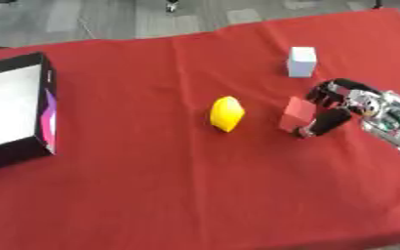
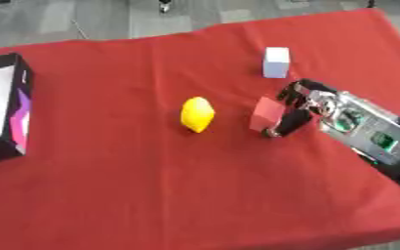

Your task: Pick up the objects with one hand, pass them to the other hand, and then place them into the box on the other side of the table.

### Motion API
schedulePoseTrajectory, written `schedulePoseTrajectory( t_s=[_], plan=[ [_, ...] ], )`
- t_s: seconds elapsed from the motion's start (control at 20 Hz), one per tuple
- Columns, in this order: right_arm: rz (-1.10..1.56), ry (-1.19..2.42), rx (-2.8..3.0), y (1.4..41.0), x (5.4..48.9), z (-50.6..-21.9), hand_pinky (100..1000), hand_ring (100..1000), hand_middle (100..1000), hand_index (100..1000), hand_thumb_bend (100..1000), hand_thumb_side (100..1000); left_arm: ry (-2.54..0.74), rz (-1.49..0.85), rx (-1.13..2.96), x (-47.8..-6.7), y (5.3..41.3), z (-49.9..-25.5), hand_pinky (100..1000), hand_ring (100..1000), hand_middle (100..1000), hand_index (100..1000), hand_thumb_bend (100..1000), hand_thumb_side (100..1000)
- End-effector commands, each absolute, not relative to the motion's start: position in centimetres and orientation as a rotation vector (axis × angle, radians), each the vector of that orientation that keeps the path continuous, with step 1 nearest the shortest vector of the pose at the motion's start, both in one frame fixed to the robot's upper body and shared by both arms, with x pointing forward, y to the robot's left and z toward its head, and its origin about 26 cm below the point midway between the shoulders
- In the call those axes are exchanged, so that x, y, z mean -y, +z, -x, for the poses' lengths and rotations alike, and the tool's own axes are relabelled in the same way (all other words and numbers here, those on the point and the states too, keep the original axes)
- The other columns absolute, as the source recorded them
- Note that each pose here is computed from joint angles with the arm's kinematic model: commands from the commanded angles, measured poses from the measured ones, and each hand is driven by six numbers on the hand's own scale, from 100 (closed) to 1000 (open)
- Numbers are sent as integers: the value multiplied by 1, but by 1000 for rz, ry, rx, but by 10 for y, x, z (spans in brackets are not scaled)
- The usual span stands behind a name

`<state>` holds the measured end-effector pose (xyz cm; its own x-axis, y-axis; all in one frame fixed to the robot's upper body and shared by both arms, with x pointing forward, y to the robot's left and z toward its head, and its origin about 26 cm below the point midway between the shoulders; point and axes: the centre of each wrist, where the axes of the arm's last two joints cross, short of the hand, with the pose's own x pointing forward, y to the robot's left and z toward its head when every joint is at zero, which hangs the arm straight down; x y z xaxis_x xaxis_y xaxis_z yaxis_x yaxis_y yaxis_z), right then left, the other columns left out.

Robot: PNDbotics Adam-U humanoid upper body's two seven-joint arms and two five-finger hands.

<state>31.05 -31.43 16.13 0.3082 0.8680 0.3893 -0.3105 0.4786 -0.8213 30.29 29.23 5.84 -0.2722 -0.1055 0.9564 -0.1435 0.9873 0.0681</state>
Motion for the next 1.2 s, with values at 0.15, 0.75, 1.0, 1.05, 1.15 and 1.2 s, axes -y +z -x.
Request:
schedulePoseTrajectory(
  t_s=[0.15,0.75,1.0,1.05,1.15,1.2],
  plan=[
    [701,846,950,167,318,-312,844,781,661,742,489,116,26,-184,1870,-293,65,-304,825,675,745,835,292,738],
    [657,805,1009,180,312,-307,820,740,533,627,405,100,25,-187,1867,-294,64,-304,826,674,745,835,289,739],
    [634,785,1084,197,305,-301,796,716,493,590,383,100,25,-193,1868,-295,65,-303,826,674,745,835,288,739],
    [631,782,1114,203,302,-299,791,710,486,585,377,100,26,-195,1868,-295,65,-303,826,674,745,835,287,738],
    [625,775,1180,216,297,-293,782,701,476,577,368,100,26,-198,1870,-296,65,-303,826,674,745,835,288,737],
    [623,770,1211,222,294,-291,776,696,470,573,364,100,27,-199,1870,-296,65,-303,826,674,745,835,288,737]
  ],
)
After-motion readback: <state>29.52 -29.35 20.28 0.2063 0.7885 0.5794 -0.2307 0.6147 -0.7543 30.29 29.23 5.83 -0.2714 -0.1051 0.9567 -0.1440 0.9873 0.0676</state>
